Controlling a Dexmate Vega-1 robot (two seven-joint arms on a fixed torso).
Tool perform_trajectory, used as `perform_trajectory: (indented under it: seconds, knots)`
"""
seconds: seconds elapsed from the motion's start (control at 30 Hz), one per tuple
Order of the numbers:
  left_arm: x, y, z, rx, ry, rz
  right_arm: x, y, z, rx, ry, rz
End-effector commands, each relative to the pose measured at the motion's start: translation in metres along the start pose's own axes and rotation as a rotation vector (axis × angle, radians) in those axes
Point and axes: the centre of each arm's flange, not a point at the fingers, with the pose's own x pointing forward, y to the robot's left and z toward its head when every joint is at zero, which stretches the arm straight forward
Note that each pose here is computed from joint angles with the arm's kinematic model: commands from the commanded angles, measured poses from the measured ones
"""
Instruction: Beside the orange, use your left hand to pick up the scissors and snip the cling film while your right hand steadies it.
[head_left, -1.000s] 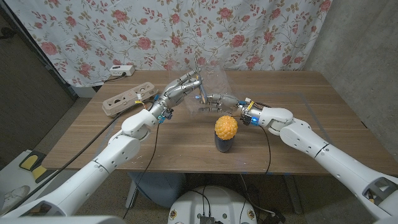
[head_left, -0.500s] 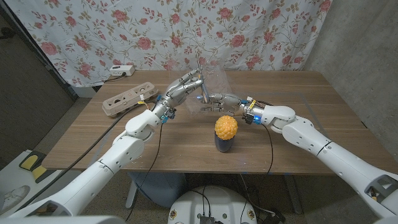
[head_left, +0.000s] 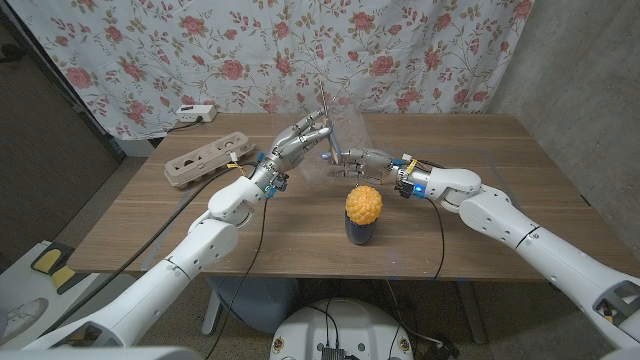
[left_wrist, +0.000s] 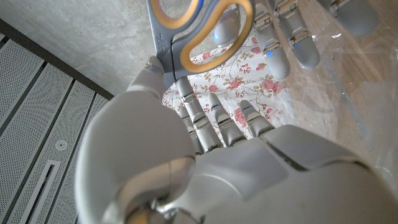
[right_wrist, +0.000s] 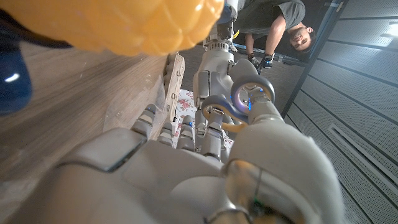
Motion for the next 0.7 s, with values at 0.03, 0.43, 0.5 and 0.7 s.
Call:
perform_trajectory:
  seconds: [0.03,0.43,0.5,0.7]
  knots:
    - [0.002,-0.009,-0.001,0.008,-0.015,0.012,-0.006,-0.003,0.004,-0.016,0.009,0.013]
    - [0.004,-0.016,-0.003,0.001,-0.019,0.016,-0.009,-0.004,0.007,-0.027,0.016,0.033]
    - [0.004,-0.018,-0.004,0.002,-0.017,0.013,-0.01,-0.004,0.007,-0.027,0.019,0.035]
    - [0.004,-0.019,-0.004,0.005,-0.014,0.014,-0.014,-0.005,0.007,-0.026,0.017,0.03]
